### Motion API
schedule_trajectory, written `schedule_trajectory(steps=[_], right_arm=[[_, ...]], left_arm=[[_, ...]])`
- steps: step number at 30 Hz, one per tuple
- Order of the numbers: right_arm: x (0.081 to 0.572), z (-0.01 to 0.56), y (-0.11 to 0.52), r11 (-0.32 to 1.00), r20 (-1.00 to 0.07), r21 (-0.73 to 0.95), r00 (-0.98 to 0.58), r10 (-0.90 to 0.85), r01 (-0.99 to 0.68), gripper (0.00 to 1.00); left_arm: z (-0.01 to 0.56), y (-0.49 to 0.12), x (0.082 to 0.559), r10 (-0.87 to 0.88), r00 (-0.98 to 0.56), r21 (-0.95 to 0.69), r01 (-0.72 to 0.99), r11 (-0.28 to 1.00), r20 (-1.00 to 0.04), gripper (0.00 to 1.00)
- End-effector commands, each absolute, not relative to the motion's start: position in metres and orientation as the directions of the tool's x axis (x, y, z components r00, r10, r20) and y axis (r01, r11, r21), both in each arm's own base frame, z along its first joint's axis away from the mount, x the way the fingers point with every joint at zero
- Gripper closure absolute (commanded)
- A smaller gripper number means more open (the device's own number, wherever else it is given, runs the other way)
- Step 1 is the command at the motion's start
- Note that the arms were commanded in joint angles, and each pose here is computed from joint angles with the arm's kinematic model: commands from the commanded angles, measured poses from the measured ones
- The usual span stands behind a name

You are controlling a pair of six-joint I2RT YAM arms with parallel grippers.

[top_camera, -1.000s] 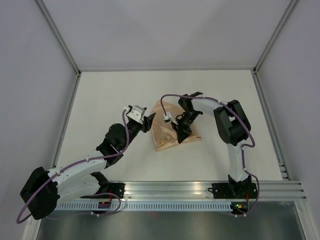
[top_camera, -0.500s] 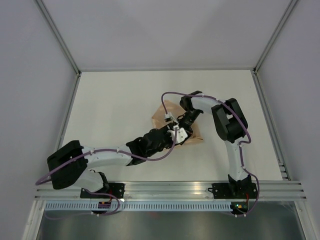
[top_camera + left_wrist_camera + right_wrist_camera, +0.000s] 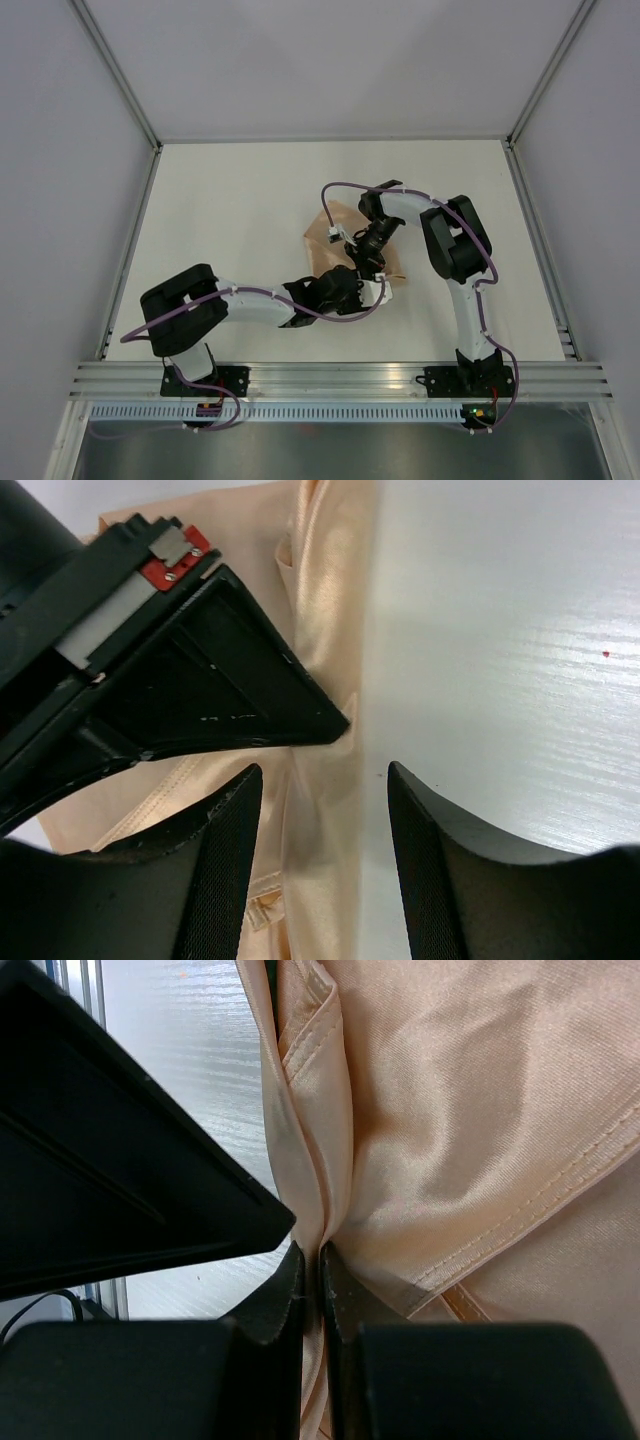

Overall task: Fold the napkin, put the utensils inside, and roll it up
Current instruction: Roll the napkin at the center of the board.

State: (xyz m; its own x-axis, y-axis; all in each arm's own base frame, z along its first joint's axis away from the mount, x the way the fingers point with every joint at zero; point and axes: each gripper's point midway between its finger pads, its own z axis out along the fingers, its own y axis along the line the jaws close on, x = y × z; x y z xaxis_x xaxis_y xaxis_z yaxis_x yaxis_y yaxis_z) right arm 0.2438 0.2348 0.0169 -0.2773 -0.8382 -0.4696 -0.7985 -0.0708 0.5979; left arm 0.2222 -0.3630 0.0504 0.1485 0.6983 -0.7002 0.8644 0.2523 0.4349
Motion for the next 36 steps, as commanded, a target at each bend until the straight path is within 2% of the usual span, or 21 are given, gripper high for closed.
schedule_trajectory(steps=[1,10,13,22,25,34,36], right_arm=[[0.255,-0.007,0.23,-0.092,-0.464,0.559,-0.218,-0.859,-0.824,0.99],[0.255,-0.007,0.229,-0.089,-0.458,0.564,-0.222,-0.861,-0.821,0.99],[0.256,-0.007,0.229,-0.089,-0.458,0.565,-0.222,-0.861,-0.82,1.0],[0.256,-0.007,0.23,-0.091,-0.455,0.574,-0.224,-0.862,-0.814,1.0],[0.255,-0.007,0.229,-0.091,-0.453,0.579,-0.227,-0.862,-0.81,1.0],[0.255,-0.006,0.229,-0.097,-0.456,0.582,-0.225,-0.861,-0.807,0.99],[0.256,-0.006,0.228,-0.089,-0.455,0.582,-0.233,-0.86,-0.808,0.95]], left_arm=[[0.046,-0.372,0.219,0.71,0.202,0.457,0.87,0.185,-0.674,0.41],[0.031,-0.369,0.229,0.749,0.216,0.511,0.839,0.185,-0.626,0.41],[0.027,-0.366,0.233,0.767,0.227,0.536,0.825,0.176,-0.601,0.44],[0.005,-0.356,0.231,0.824,0.237,0.544,0.833,0.101,-0.515,0.63],[-0.004,-0.354,0.228,0.845,0.227,0.528,0.846,0.075,-0.484,0.72],[-0.008,-0.362,0.218,0.85,0.174,0.427,0.902,0.065,-0.497,0.92],[-0.006,-0.364,0.218,0.848,0.164,0.411,0.909,0.069,-0.505,0.98]])
